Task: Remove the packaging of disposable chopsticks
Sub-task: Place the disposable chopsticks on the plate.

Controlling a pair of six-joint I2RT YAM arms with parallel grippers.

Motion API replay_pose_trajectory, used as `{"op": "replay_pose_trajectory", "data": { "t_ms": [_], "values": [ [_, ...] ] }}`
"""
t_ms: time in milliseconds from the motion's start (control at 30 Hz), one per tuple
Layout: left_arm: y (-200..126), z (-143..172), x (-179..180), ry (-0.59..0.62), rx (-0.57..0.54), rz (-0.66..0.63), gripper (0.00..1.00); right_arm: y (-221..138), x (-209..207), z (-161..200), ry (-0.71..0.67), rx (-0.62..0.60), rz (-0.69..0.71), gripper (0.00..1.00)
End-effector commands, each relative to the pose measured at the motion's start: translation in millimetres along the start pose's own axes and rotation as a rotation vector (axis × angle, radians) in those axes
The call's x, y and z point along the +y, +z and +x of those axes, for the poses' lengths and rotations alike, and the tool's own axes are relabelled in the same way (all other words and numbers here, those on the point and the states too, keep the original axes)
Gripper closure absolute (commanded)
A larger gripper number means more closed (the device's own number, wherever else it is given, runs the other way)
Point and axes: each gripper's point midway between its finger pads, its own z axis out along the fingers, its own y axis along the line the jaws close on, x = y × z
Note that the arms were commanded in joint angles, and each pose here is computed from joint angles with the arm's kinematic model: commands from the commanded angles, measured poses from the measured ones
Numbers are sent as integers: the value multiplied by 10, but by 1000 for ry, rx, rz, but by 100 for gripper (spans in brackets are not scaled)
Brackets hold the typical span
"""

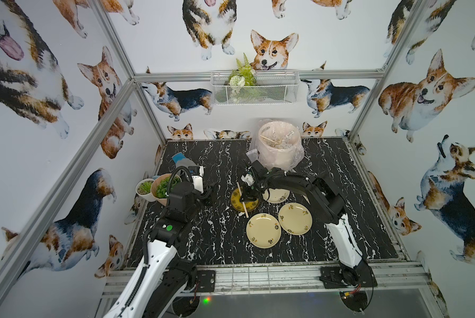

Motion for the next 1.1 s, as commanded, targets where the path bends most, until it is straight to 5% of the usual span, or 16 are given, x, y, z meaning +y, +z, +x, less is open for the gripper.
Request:
{"op": "replay_pose_trajectory", "data": {
  "t_ms": [0,167,1067],
  "values": [
    [-3,-72,-21,-2,-26,10,43,21,-45,2,3,0,22,100],
    [-3,-70,-28,-3,-25,14,43,-1,-57,-4,-2,-4,34,90],
    [7,-56,-33,-4,-19,18,43,-184,5,-23,-28,-38,61,67]
  ]
}}
